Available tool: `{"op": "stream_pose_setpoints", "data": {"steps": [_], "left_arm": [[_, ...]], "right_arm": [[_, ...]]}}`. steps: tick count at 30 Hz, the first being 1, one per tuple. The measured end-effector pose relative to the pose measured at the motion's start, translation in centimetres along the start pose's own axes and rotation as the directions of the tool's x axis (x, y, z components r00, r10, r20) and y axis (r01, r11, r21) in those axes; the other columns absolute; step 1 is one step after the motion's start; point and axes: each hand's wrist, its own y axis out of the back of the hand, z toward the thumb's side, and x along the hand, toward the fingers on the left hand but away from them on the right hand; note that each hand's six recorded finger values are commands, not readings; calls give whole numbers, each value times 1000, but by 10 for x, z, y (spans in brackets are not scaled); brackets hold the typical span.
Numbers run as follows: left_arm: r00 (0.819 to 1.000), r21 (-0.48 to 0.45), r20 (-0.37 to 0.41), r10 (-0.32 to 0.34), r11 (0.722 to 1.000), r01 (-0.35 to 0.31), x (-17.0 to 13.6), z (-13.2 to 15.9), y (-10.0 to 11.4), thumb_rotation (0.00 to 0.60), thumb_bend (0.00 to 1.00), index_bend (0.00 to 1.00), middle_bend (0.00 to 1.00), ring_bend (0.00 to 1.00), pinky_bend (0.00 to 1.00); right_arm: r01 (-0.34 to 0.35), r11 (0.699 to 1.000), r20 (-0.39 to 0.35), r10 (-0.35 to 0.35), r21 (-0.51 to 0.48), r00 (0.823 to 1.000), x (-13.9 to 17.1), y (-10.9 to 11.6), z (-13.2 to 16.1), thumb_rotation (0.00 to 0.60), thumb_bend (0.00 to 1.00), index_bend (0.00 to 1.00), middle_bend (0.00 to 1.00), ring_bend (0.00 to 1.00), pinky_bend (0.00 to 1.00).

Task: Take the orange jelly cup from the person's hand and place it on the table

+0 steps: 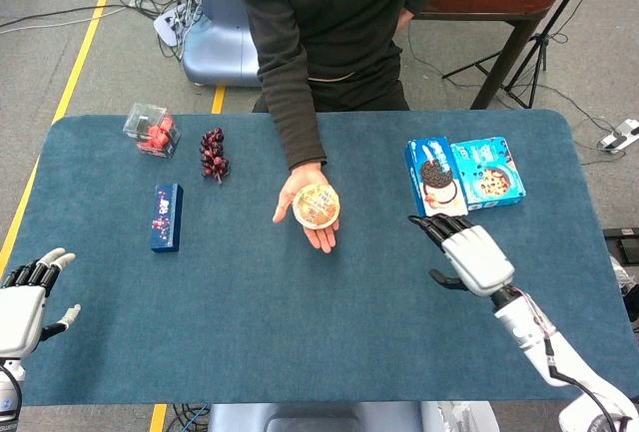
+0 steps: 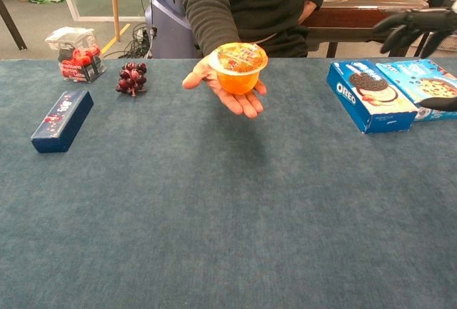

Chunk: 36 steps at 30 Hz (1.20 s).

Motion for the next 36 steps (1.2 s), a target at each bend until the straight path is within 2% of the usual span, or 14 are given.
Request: {"op": "stream_pose_setpoints", "data": {"steps": [6,10,20,30,36], "left_arm": [[1000,-1,0,4,1000,-4,-1,0,0,600,228,207,175,197,200],[1000,0,-3,0,1000,0,-2,-1,-1,600,228,207,175,197,200],[1000,-1,-8,1,1000,-1,-5,-1,-1,600,228,207,175,197,200],[1000,3,-25,-1,1000,1,-10,-6,0,600,228,207,175,197,200],[999,5,-33,-2,1000,2,-12,-8,0,600,228,207,175,197,200]], "right_arm": [[-41,999,-76,40,-5,996,-38,-1,25,600,142,7,89,41,148],[-51,999,-101,49,-12,994,-62,1,37,600,122,0,38,0,92],[-68,998,-169,69,8,983,-119,3,73,600,122,0,30,0,92],[-95,995,-180,94,1,979,-173,-2,99,600,122,0,38,0,92],[-108,994,-183,107,4,977,-193,-7,110,600,140,0,99,4,96]]}}
